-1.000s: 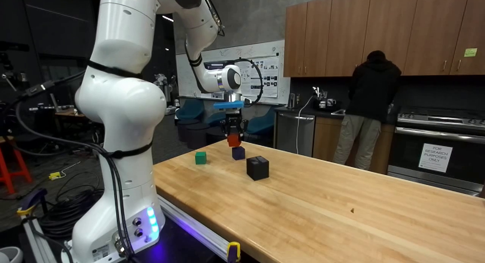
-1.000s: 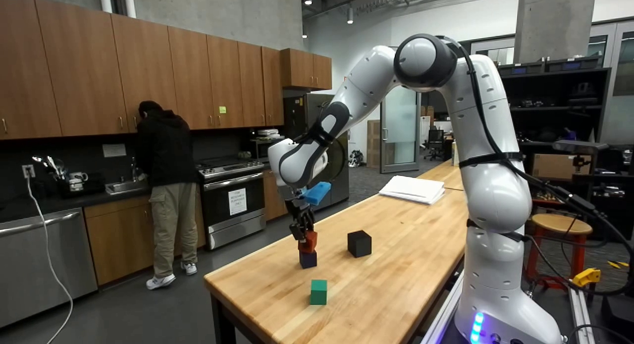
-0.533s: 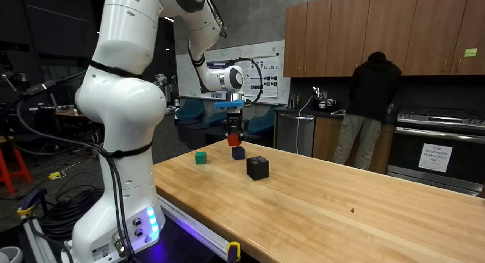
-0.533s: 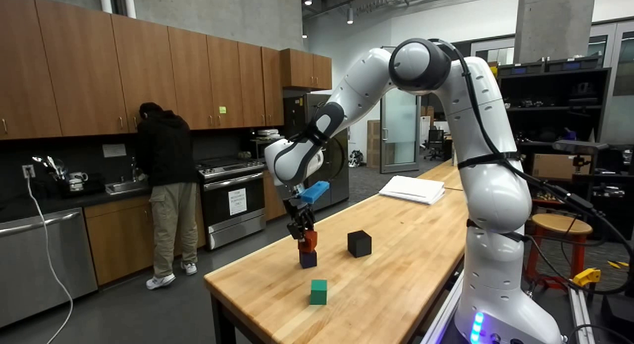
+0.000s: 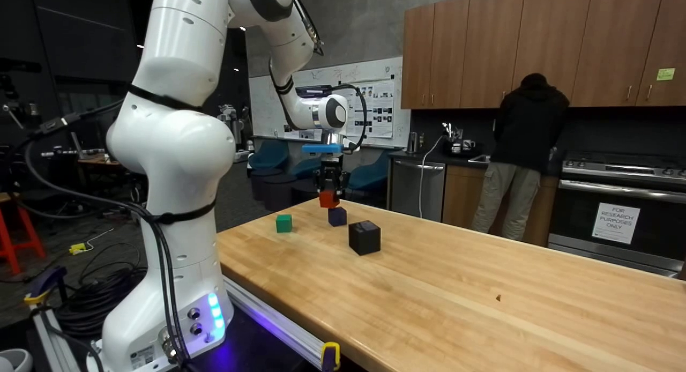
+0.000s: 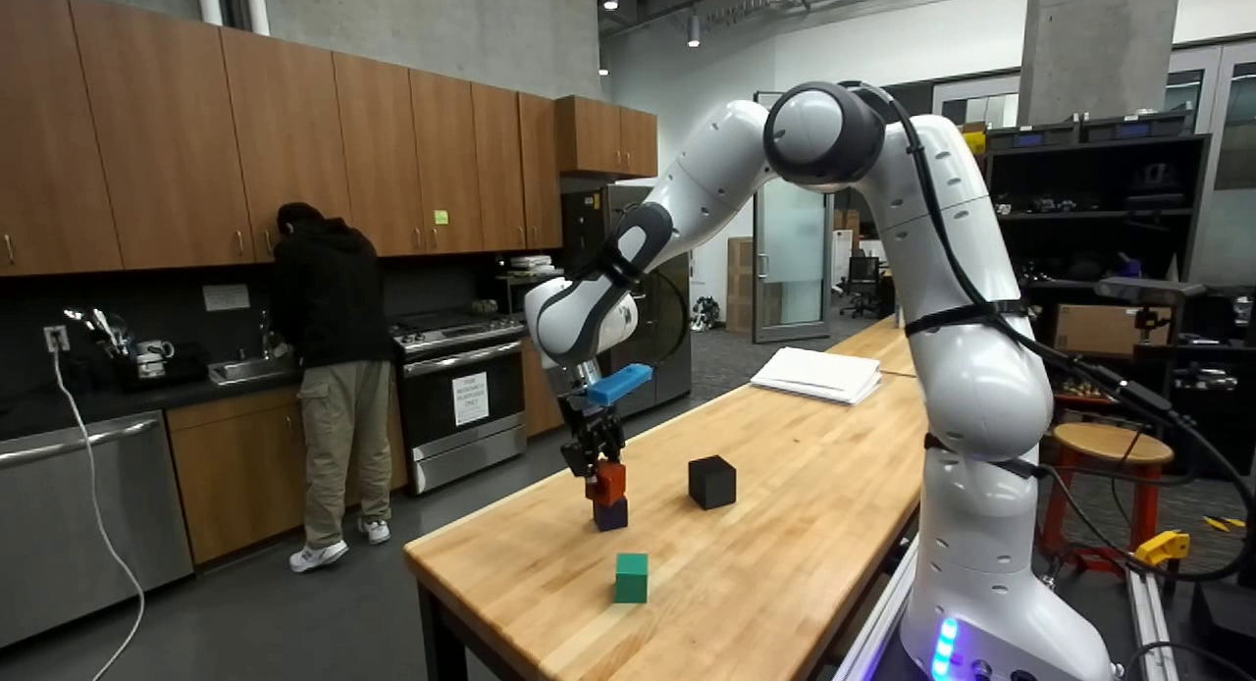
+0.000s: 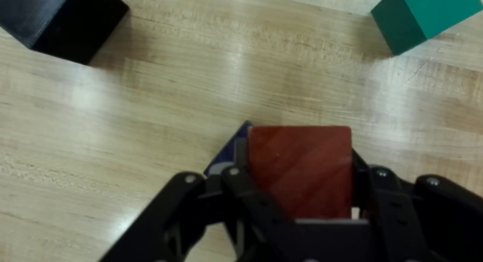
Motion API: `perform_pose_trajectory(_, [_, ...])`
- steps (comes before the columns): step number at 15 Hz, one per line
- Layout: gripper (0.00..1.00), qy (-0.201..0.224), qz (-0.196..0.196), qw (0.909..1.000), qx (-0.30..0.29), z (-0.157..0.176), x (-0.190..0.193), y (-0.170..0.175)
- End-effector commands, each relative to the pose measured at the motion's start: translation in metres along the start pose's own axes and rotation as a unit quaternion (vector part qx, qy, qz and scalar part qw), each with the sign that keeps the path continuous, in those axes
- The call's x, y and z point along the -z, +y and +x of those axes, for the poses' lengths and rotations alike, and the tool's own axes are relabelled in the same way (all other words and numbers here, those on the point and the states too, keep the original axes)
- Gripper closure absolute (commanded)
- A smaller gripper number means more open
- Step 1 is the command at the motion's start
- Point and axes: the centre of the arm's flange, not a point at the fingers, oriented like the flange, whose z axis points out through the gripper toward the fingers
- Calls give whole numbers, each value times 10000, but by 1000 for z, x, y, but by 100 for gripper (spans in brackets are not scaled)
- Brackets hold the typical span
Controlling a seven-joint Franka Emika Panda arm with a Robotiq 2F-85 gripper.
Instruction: Put the red cube on top of the black cube to the left
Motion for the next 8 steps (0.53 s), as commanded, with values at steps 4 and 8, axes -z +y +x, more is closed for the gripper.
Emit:
perform_pose_trajectory(4, [70,9,178,9983,-559,6,2,10])
perform_pose_trajectory(8, [70,-16,360,9956,-863,5,3,16])
